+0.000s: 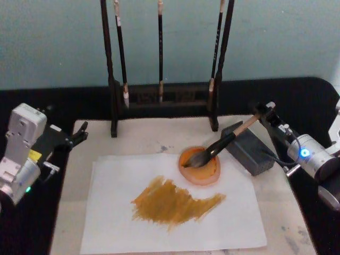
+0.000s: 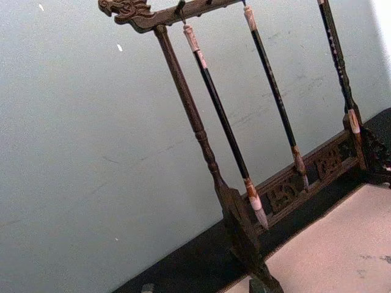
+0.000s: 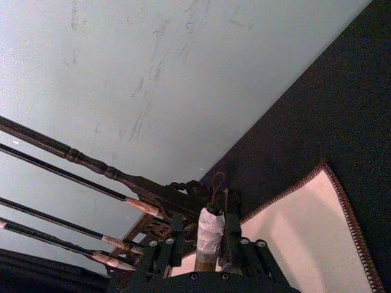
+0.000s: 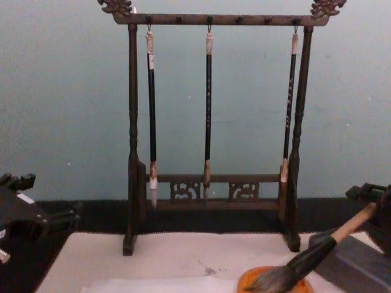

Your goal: Pick up the brush from the inkstone, write on the paper, then place the brush back to its original position.

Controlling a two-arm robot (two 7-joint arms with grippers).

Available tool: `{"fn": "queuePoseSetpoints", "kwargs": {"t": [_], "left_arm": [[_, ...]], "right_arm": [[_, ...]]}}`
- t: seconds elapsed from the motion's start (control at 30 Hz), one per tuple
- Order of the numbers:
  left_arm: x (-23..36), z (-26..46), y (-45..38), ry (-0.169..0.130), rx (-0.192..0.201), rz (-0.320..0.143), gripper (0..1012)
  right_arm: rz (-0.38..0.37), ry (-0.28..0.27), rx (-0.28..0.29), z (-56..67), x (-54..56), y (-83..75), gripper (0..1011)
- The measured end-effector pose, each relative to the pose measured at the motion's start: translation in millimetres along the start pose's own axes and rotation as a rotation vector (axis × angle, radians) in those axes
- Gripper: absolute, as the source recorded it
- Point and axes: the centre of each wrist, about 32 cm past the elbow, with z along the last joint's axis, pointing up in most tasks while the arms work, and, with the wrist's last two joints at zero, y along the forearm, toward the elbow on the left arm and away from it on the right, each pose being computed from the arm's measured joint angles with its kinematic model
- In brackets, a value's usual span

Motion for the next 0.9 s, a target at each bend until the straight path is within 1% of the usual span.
{"fn": "queuePoseSetpoints", "kwargs": {"t": [0.07,0.13,0.23,0.27,0.3,0.33,0.7,0.9], "left_arm": [[0.0,0.0,0.0,0.000,0.000,0.000,1010],[0.0,0.0,0.0,0.000,0.000,0.000,1010],[0.0,0.0,0.0,0.000,0.000,0.000,1010],[0.0,0.0,0.0,0.000,0.000,0.000,1010],[0.0,0.0,0.0,0.000,0.000,0.000,1009],[0.0,0.0,0.0,0.000,0.000,0.000,1010],[0.0,0.0,0.0,0.000,0.000,0.000,1010],[0.0,0.0,0.0,0.000,0.000,0.000,1010]], "right_arm": [[0.000,0.000,0.000,0.0,0.0,0.0,400],[0.000,0.001,0.000,-0.1,0.1,-0.1,323],[0.000,0.001,-0.001,-0.2,0.1,-0.1,238],[0.000,0.001,-0.001,-0.2,0.1,-0.1,185],[0.000,0.001,-0.001,-0.2,0.1,-0.1,185],[0.000,0.002,0.000,-0.2,0.1,-0.1,161],[0.004,0.000,-0.001,0.1,-0.9,-0.1,151],[0.052,0.001,0.008,4.1,-14.3,2.4,151]]}}
